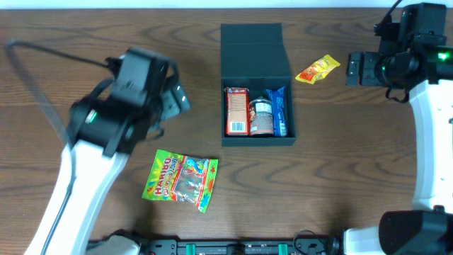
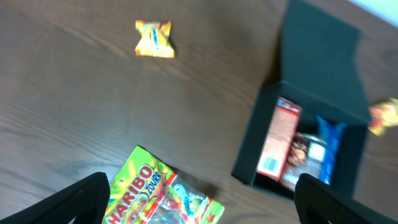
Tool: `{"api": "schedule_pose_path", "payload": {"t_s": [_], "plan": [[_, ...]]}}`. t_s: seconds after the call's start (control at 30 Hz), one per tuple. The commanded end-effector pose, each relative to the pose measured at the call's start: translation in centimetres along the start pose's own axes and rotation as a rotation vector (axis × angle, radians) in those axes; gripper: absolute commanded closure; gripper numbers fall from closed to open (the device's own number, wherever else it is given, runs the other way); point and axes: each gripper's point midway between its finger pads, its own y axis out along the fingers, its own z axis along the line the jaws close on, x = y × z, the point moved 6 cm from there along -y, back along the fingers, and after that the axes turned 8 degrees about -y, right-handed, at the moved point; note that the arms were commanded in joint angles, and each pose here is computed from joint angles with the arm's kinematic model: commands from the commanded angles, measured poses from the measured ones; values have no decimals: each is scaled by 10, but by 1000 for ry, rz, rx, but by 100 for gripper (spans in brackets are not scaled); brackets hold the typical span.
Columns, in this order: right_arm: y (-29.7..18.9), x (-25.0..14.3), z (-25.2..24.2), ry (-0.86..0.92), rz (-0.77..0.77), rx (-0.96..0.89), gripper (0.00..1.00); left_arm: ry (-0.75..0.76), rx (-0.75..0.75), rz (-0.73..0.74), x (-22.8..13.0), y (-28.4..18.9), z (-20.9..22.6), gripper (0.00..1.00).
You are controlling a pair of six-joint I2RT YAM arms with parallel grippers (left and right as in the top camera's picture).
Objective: Pack container
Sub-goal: 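Move the left gripper to the small yellow packet at top left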
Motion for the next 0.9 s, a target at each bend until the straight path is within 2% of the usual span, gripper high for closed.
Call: {"api": "schedule_pose_path", "payload": {"t_s": [0.0,0.1,0.23,0.3,0.4,0.53,0.67,0.87], "plan": [[-3,4,-2,20,-12,-7,1,-95,75,40,24,37,-5,4],[-3,4,-2,20,-12,-7,1,-153,91,108,53,71,-4,4],[-3,4,-2,20,-12,-7,1,-232,92,229,94,126,19,4],[-3,4,-2,20,-12,-7,1,-220,66,327,96,152,28,4],[-3,4,-2,20,-12,-7,1,-247,130,409,91,188,48,4],[-3,4,-2,20,-12,-7,1,-199,175,507,77,235,61,4],[-3,4,-2,20,-12,-7,1,-175,207,511,72,267,66,4],[-3,4,-2,20,-12,-7,1,-131,260,378,88,279,69,4]]}}
